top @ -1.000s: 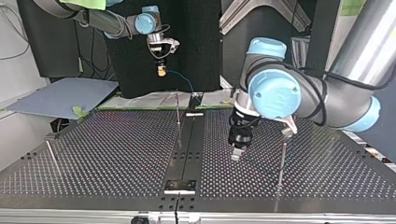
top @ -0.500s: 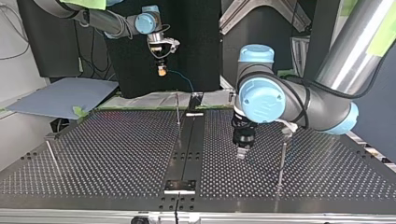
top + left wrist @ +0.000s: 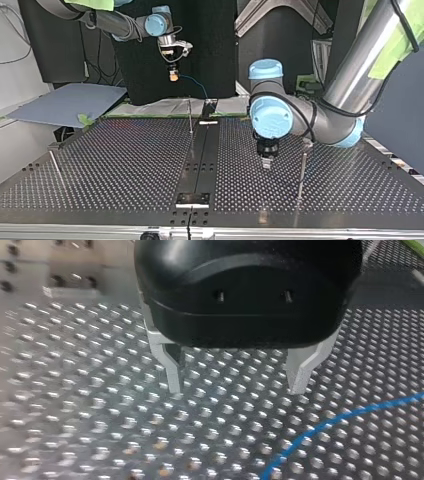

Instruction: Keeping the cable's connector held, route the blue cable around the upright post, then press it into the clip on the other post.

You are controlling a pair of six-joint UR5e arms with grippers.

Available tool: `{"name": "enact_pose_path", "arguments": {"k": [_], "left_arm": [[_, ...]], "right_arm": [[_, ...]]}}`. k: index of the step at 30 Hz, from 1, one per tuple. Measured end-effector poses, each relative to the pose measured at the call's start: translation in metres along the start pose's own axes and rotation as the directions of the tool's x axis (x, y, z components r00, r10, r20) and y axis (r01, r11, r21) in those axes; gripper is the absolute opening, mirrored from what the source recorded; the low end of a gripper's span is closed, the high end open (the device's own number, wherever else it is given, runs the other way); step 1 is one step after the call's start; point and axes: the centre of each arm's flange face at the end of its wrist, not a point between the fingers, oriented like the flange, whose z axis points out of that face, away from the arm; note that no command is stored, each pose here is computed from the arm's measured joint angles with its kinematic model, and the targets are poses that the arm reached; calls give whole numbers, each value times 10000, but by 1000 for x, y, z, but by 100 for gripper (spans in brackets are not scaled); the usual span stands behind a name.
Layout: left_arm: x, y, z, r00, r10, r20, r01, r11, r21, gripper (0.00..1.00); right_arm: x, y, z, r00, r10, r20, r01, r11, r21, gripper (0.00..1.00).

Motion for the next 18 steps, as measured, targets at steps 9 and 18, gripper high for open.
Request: {"name": "enact_pose_path", "arguments": {"k": [9, 18], "left_arm": [[8, -17, 14, 9991, 286, 313, -283, 9995, -108, 100], [17, -20, 32, 9986, 107, 524, -92, 9995, -291, 100]], "right_arm": [[0, -1, 0, 10000, 16, -16, -15, 10000, 63, 0], [0, 0, 1, 10000, 33, -68, -33, 10000, 54, 0]]}}
